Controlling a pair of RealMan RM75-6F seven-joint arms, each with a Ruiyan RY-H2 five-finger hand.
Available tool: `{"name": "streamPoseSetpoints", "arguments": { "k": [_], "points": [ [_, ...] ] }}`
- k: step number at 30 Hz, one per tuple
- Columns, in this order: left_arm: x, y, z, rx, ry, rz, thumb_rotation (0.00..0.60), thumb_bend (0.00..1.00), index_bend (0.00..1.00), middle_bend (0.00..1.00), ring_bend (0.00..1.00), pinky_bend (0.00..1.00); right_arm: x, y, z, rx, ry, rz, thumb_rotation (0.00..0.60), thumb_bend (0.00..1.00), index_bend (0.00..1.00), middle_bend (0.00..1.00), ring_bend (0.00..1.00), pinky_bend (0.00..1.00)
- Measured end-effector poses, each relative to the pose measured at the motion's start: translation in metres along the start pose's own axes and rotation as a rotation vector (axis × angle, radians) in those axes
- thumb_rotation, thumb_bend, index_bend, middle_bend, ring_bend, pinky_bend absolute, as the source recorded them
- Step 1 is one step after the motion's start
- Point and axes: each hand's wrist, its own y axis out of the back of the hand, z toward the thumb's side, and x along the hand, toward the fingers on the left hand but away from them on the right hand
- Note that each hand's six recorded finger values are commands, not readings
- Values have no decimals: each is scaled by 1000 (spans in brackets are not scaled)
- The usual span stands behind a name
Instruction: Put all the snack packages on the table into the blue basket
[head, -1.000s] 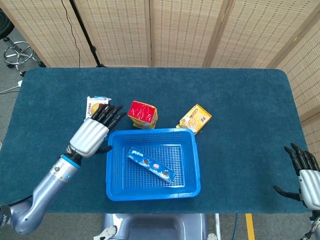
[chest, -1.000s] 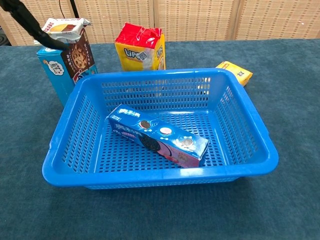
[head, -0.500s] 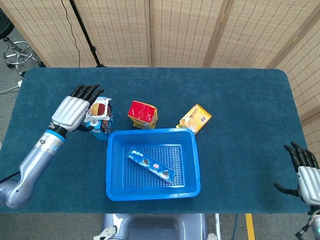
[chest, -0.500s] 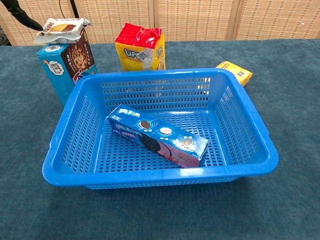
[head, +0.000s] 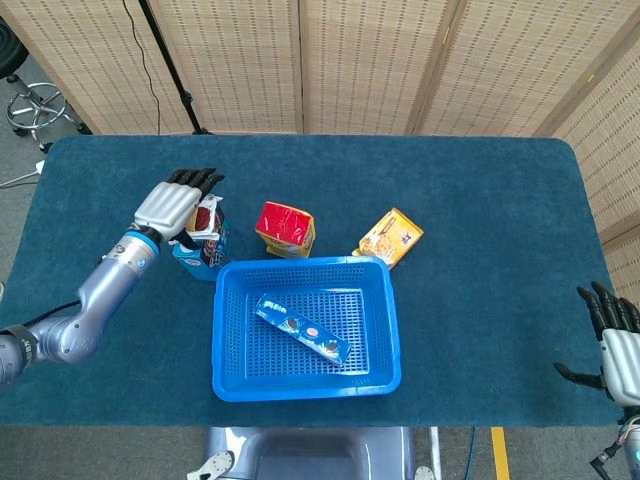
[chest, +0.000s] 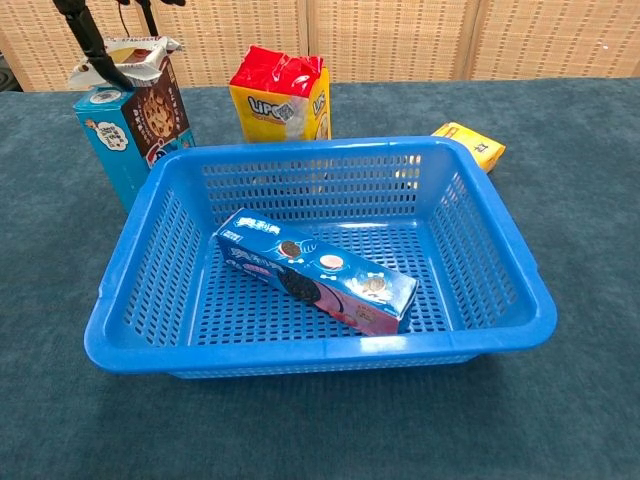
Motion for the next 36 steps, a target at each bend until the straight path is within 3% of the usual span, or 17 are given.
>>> {"name": "streamPoseSetpoints", "arguments": {
  "k": [3,7,11,15,19,22,28,36],
  "points": [
    [4,-2,5,6,-9,-4,600,125,0,0,0,31,-1,1,-2,-6,-11,-3,600,0,0,0,0,23],
    [4,-3,5,2,-3,-12,600,126,0,0,4,179,-2,0,-5,-7,-19,5,600,0,0,0,0,25],
    [6,-4,6,10,8,-13,600,146,11,19,138,309,-3,-1,-6,-4,-22,11,600,0,0,0,0,26],
    [7,-5,7,18,14,-6,600,202,199,216,296,394,-3,-1,-6,-4,-25,8,600,0,0,0,0,32],
    [7,-3,7,31,19,12,600,244,312,358,399,472,-3,-1,-6,-4,-28,9,600,0,0,0,0,34],
    [7,-2,7,41,26,29,600,280,376,416,443,502,-3,-2,-6,-4,-28,13,600,0,0,0,0,34],
    [5,2,9,54,37,73,600,302,416,435,459,512,-3,-1,-6,-6,-30,13,600,0,0,0,0,34],
    [-9,16,29,16,-38,140,600,301,422,437,459,512,-2,1,-6,-16,-30,8,600,0,0,0,0,34]
  ]
}}
